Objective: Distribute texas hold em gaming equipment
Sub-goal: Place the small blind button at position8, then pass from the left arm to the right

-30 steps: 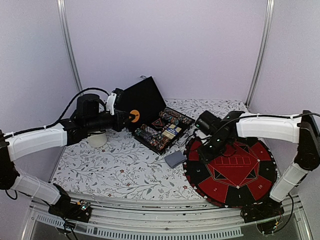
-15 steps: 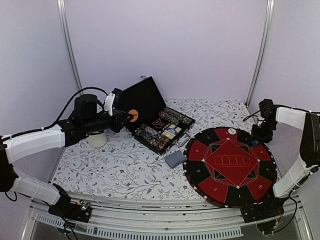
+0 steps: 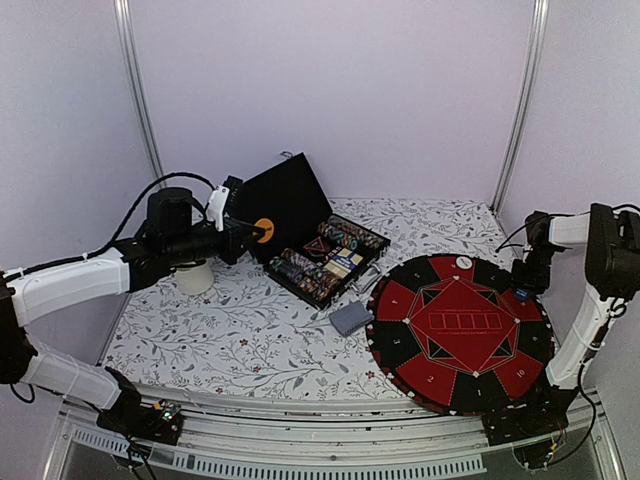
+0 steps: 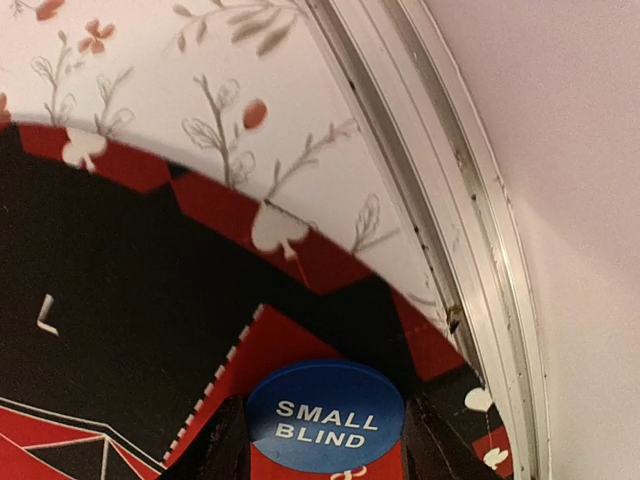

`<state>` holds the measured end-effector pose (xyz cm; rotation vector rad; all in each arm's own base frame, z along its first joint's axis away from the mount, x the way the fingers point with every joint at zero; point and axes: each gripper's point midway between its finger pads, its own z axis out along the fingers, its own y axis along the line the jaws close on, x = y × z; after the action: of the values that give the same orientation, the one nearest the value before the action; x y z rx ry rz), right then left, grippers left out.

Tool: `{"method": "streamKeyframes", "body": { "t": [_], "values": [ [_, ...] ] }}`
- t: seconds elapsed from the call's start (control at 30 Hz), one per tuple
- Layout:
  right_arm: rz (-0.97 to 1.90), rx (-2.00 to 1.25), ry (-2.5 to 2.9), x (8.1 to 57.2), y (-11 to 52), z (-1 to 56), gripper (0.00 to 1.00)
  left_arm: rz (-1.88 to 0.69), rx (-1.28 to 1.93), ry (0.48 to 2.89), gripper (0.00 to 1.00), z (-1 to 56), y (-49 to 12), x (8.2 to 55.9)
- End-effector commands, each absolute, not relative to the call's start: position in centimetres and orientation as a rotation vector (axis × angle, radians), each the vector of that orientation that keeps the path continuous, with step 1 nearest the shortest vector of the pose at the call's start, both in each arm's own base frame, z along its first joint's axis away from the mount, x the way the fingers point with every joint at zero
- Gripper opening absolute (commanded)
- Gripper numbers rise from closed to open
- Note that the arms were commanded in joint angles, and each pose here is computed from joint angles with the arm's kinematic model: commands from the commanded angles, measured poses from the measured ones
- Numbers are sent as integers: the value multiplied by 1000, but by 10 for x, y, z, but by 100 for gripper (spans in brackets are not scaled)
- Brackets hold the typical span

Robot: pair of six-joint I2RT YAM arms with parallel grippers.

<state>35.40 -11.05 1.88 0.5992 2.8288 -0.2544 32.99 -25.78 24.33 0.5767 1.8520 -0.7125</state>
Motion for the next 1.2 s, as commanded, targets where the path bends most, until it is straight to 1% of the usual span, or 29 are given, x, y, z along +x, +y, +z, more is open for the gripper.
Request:
{"method": "streamKeyframes", "body": {
  "t": [0.0,0.3,0.33,0.37,0.43,0.53,0.57,0.7,0.8,0.83,0.9,0.93,1.0,1.03,1.1,1.17],
  "values": [
    [-259,590,2790,375,-116,19,23,-691,579,1854,0,241,-253,336],
    [-244,586,2787,385,-116,14,22,-690,570,1858,0,243,-251,339],
    [-242,588,2788,384,-116,13,24,-688,567,1859,0,243,-251,339],
    [-241,583,2789,383,-115,14,28,-687,566,1859,0,243,-251,339],
    [-233,581,2783,380,-114,18,49,-687,564,1856,0,245,-250,339],
    [-225,580,2749,378,-112,37,90,-693,561,1854,0,247,-251,338],
    [-222,577,2733,378,-111,46,99,-700,561,1854,0,248,-251,338],
    [-249,514,2666,380,-98,95,99,-764,588,1831,0,257,-259,331],
    [-143,259,2566,403,-30,157,99,-821,658,1776,0,268,-272,317],
    [-61,96,2525,407,9,178,99,-845,693,1750,0,271,-278,311],
    [248,-270,2387,401,113,226,99,-893,763,1687,0,281,-291,296],
    [387,-495,2294,386,168,245,98,-921,798,1652,0,286,-298,288],
    [677,-833,2081,344,265,284,94,-988,872,1574,0,297,-312,270],
    [800,-953,1979,322,303,298,92,-1025,901,1534,0,302,-317,261],
    [1022,-1100,1796,288,359,323,85,-1111,961,1453,0,312,-326,242],
    [1169,-1192,1689,263,393,337,77,-1178,998,1372,0,323,-330,226]
  ]
}}
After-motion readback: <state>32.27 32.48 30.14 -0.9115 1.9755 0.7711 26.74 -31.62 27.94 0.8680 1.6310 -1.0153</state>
